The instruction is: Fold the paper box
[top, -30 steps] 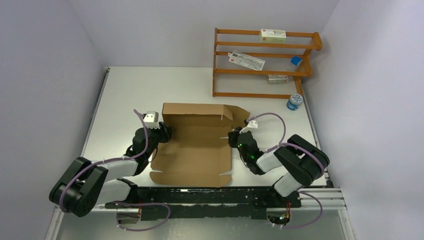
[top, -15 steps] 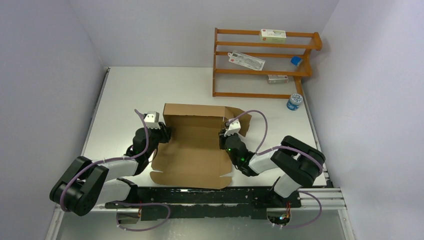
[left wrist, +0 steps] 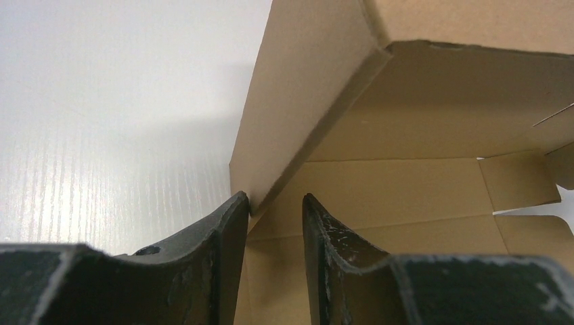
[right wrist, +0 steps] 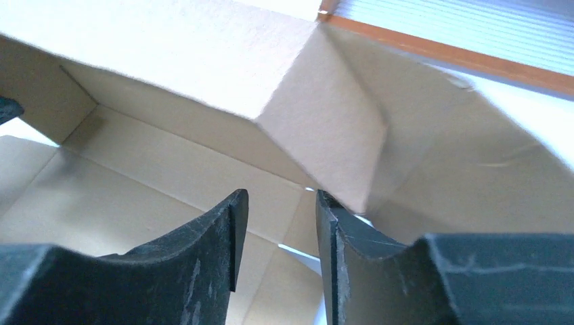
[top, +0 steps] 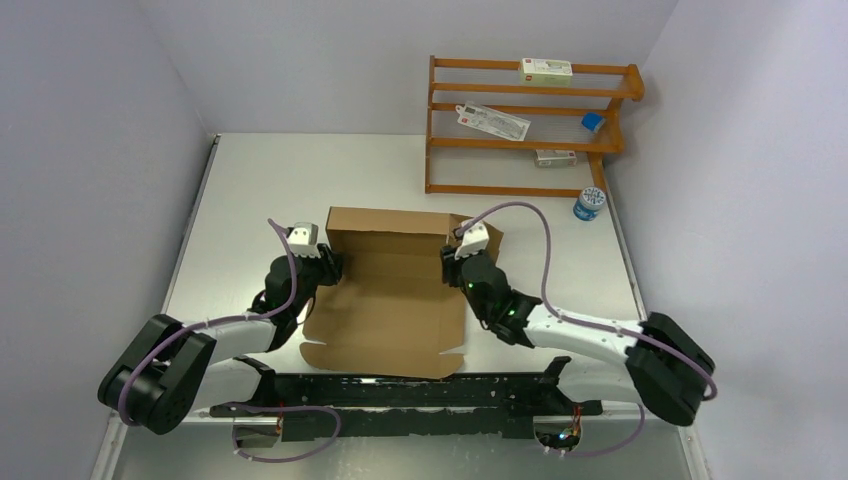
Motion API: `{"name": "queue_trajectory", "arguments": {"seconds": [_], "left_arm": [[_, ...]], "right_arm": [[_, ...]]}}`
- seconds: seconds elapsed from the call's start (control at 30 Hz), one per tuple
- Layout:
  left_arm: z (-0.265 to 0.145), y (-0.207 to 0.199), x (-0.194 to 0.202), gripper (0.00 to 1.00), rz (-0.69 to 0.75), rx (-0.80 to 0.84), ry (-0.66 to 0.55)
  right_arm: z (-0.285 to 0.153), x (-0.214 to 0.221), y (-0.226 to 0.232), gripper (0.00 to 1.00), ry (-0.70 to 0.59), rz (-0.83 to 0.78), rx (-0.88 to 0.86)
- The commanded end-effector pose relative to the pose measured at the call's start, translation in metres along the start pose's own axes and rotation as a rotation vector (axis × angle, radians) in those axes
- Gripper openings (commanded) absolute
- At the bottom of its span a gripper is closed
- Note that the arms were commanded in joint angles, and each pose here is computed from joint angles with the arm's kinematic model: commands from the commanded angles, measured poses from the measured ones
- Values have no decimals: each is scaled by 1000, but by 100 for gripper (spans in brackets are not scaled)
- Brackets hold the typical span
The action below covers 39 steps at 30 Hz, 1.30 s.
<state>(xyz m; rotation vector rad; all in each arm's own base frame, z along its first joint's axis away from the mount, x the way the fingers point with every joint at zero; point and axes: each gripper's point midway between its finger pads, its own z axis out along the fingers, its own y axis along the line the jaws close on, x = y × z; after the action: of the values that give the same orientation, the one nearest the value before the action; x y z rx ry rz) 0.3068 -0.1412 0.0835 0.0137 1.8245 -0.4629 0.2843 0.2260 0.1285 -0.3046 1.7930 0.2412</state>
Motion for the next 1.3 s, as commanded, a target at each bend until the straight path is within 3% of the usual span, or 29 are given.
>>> {"name": "queue_trajectory", "arguments": {"seconds": [0.0, 0.27, 0.57, 1.0, 1.27], "left_arm": [[3, -5, -14, 41, -2, 10, -45], [-1, -5, -21, 41, 5, 6, -61], [-1, -6, -23, 45, 16, 6, -51], [-28, 8, -52, 62, -63, -109, -105], [-59, 0, -96, 66, -110, -118, -260]], "right_arm": [[-18, -5, -35, 47, 94, -89, 103], [-24, -29, -89, 56, 143, -78, 237], [-14, -52, -82, 67, 106, -64, 167], [-29, -67, -117, 81, 68, -21, 305], [0, -64, -112, 82, 46, 18, 194]]}}
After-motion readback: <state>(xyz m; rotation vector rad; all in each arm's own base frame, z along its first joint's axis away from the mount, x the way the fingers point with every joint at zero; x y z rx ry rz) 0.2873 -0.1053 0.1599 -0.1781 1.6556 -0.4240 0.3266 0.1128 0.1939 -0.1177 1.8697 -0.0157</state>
